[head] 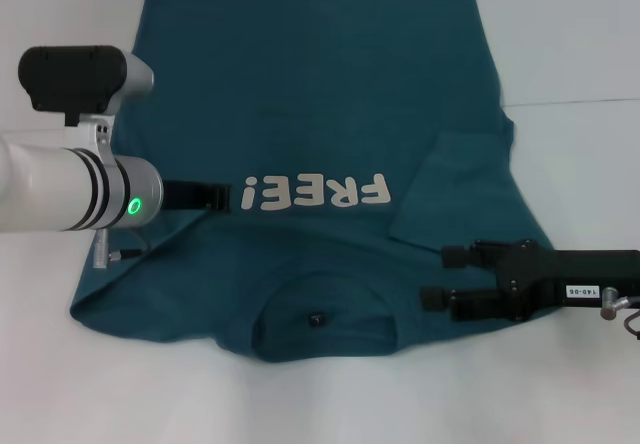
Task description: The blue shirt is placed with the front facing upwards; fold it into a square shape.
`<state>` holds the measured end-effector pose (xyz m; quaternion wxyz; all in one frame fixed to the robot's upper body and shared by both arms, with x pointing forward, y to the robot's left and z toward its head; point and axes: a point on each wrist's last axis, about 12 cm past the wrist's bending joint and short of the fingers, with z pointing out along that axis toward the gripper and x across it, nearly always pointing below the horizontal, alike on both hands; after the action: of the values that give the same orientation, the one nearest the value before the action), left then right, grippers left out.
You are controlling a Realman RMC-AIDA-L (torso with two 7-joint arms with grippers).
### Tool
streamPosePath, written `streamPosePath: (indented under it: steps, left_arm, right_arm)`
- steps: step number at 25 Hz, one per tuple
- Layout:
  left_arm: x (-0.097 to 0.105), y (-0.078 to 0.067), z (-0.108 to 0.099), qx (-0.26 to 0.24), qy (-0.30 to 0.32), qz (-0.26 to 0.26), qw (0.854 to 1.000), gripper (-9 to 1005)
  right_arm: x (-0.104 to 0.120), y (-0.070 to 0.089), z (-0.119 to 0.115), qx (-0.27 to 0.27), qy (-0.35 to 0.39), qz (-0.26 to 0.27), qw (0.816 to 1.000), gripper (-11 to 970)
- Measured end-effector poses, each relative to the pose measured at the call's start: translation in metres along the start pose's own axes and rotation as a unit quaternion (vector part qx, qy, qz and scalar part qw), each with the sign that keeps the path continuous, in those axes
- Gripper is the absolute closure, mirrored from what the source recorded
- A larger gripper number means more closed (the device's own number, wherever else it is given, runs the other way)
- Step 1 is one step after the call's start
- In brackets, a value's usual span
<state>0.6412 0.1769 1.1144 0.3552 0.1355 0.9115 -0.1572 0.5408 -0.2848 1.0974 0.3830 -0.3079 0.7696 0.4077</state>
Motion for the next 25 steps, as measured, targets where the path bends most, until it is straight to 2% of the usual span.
streamPosePath:
  steps: [11,13,21,25]
  left_arm:
    - [-0.0042,0.0088,-0.0014,-0.017,-0.028,-0.003,0.999,950]
    - [-0.0053,0.0092,-0.0011,-0.022,-0.032,0.011,0.999,948]
    - [-0.007,0.006,0.0018,-0.032,-0.047,0.047,0.997,768]
    - [-0.0048,0.0027,0.0049,-0.036,-0.047,0.086,0.995,680]
  right_arm:
    - [0.0014,0.0003,0.0004,-0.002,0.0,0.003,1.0,13]
    - [0.0019,0.0006,0.0005,-0.003,0.0,0.004,1.0,13]
    - [0.0042,0.0014,0.0,-0.005,0.0,0.008,1.0,13]
    - [0.0057,0.0016,-0.0006,-0.005,0.001,0.01,1.0,12]
